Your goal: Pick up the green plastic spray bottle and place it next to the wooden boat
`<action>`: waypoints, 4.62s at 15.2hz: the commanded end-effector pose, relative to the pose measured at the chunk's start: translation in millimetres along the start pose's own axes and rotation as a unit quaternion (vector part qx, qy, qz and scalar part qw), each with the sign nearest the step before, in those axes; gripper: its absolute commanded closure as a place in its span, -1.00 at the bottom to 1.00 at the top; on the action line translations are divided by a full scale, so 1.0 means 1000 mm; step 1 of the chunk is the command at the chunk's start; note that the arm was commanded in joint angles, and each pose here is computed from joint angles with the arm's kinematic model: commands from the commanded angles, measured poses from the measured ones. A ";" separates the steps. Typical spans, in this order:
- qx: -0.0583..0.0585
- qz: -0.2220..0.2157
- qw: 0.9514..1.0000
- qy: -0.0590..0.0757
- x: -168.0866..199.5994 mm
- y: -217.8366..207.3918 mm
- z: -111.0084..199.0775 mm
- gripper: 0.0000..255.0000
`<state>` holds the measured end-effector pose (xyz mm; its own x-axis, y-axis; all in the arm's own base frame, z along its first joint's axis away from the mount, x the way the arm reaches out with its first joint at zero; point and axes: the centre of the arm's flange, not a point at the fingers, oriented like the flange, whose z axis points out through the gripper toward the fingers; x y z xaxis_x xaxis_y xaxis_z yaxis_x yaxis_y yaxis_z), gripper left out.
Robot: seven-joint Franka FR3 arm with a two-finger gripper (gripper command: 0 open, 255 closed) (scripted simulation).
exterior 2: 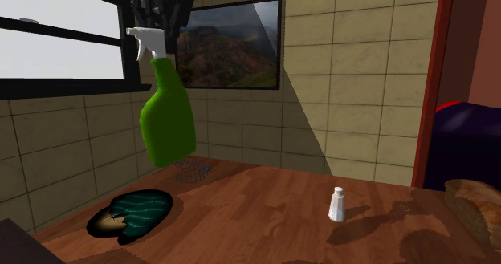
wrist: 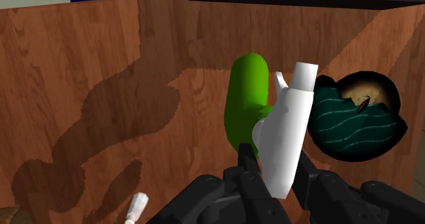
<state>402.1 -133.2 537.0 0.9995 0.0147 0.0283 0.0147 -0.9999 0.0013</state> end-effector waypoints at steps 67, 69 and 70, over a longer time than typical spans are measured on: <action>0.000 0.001 1.000 0.000 -0.100 -0.324 0.218 1.00; 0.000 0.001 1.000 0.000 -0.100 -0.324 0.228 1.00; 0.000 0.001 1.000 0.000 -0.100 -0.324 0.234 1.00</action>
<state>303.6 189.2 304.8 0.9995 0.0132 0.0275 0.0131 -0.9999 0.0021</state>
